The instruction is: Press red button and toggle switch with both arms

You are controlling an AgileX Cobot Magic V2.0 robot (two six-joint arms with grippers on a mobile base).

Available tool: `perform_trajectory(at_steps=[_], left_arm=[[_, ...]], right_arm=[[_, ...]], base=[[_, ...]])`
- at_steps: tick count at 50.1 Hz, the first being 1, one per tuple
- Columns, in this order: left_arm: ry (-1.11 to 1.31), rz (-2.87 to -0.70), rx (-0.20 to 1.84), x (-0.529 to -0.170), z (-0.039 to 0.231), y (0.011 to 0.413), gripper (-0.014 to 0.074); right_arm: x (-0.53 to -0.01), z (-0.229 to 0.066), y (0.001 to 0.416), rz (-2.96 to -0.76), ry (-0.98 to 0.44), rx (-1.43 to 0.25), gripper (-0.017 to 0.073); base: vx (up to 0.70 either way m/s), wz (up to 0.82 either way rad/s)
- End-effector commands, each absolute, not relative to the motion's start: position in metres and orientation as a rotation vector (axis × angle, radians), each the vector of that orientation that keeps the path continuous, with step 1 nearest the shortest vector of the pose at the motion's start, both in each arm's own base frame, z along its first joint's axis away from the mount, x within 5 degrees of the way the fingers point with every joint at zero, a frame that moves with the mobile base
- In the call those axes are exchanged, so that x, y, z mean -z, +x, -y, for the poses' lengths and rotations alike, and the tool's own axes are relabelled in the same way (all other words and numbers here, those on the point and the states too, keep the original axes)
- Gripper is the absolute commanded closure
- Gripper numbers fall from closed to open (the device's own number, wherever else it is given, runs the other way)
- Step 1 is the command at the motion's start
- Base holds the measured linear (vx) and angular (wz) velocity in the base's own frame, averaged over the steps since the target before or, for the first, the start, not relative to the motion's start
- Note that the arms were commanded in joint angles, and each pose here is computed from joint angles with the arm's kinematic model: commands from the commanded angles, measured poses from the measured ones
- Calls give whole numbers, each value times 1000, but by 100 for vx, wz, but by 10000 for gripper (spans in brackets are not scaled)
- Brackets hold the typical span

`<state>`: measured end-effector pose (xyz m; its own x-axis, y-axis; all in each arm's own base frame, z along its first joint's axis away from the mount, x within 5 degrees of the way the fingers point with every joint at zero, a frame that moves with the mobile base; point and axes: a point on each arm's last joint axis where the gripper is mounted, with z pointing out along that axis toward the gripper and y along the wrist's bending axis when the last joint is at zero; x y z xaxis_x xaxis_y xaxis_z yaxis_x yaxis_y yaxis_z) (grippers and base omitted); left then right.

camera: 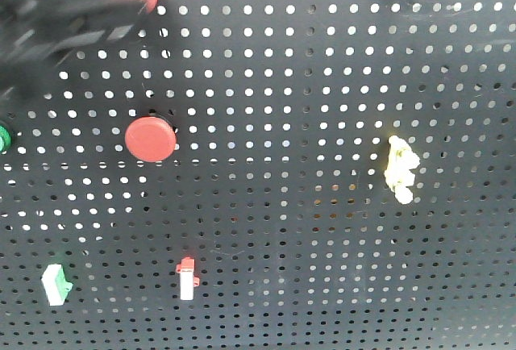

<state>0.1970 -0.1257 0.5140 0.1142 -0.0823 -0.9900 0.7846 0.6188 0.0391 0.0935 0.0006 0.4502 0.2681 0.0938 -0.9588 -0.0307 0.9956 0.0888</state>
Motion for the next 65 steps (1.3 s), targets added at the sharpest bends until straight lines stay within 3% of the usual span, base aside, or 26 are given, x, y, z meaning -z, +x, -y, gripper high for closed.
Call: perform_trajectory(at_steps=[1, 16, 34, 50, 54, 65], left_arm=[[563, -1256, 694, -532, 120, 199, 591], [505, -1301, 631, -523, 121, 220, 591], [697, -1362, 642, -517, 119, 185, 591], [657, -1477, 549, -456, 96, 148, 591], [639, -1490, 539, -440, 90, 137, 591], [564, -1493, 517, -411, 75, 113, 591]], right_arm=[[-465, 0, 90, -1206, 45, -73, 562], [-465, 0, 91, -1214, 12, -24, 562], [-457, -1, 91, -1297, 50, -84, 562], [-449, -11, 102, -1390, 25, -230, 562], [-449, -19, 110, -1434, -30, -303, 562], [-474, -56, 140, -1393, -403, -617, 562]], base=[[0, 0], [0, 0], [0, 0], [0, 0], [0, 0], [0, 0]])
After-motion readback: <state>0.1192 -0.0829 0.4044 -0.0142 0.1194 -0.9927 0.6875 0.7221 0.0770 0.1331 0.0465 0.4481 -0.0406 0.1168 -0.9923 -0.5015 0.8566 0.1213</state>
